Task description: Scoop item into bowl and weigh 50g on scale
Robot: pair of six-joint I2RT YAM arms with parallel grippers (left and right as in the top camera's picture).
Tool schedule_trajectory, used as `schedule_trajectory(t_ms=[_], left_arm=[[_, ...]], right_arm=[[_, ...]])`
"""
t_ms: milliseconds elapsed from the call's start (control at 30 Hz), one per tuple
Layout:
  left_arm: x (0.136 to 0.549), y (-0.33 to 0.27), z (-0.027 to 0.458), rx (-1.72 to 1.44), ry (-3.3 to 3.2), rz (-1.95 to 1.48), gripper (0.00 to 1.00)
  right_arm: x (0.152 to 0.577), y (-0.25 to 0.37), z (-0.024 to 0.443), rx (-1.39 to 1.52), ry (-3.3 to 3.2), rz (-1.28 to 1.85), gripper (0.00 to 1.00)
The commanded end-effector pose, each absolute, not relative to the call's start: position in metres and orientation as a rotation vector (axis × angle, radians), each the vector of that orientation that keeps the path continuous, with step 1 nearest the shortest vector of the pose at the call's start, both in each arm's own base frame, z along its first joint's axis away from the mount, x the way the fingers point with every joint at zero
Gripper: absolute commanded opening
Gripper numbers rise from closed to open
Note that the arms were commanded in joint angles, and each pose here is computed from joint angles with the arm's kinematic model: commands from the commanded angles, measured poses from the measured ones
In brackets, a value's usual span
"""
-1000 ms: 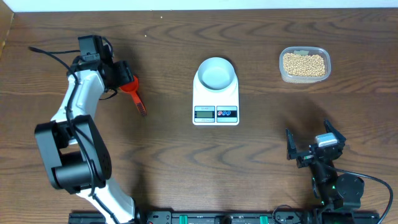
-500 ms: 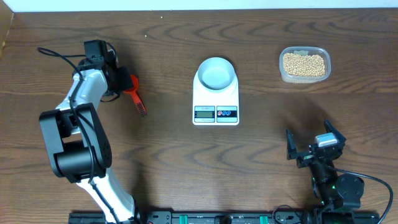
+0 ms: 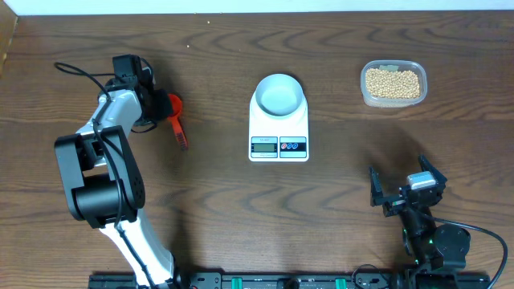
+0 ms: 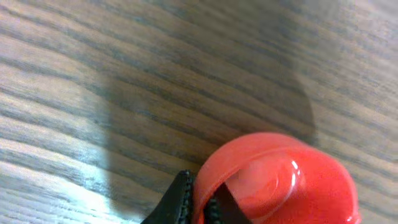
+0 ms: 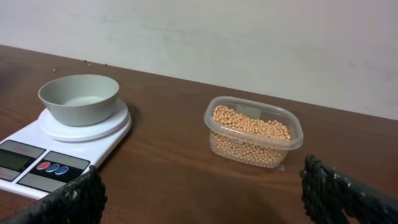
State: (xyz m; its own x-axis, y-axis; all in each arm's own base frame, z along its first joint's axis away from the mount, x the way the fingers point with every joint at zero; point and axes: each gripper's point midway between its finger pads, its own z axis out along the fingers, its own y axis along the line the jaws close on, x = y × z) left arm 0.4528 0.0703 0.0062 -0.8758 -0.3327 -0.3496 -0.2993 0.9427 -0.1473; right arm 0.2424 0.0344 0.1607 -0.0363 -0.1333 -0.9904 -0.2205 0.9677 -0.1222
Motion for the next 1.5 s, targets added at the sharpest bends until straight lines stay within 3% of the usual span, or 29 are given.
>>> schedule_trajectory(t_ms=[0, 133, 267, 400, 567, 1200, 1467], left_arm=[[0.459, 0.077, 0.013, -0.46, 2.694, -0.102, 0.07], [0.465, 0.078, 0.044, -0.622, 2.597, -0.141, 0.07], [0.465, 0.07, 0.111, -0.897, 2.4, -0.3, 0.07], [0.456, 0.036, 0.168, -0.944, 2.304, -0.57, 0.07], [0.436, 0.009, 0.206, -0.958, 2.27, -0.662, 0.07], [0.425, -0.036, 0.209, -0.921, 2.334, -0.723, 0.07], [0.422, -0.051, 0.209, -0.958, 2.345, -0.778, 0.07]], right_arm=[[0.241, 0.037, 0.16, -0.277, 1.618, 0.091, 0.99], [0.241, 0.037, 0.16, -0.277, 1.618, 0.091, 0.99], [0.241, 0.037, 0.16, -0.277, 1.618, 0.091, 0.99], [0.241, 0.037, 0.16, -0.277, 1.618, 0.091, 0.99], [0.241, 0.037, 0.16, -0.277, 1.618, 0.091, 0.99], [0.24, 0.042, 0.162, -0.3, 1.606, 0.115, 0.99], [0.231, 0.069, 0.178, -0.315, 1.55, 0.351, 0.99]])
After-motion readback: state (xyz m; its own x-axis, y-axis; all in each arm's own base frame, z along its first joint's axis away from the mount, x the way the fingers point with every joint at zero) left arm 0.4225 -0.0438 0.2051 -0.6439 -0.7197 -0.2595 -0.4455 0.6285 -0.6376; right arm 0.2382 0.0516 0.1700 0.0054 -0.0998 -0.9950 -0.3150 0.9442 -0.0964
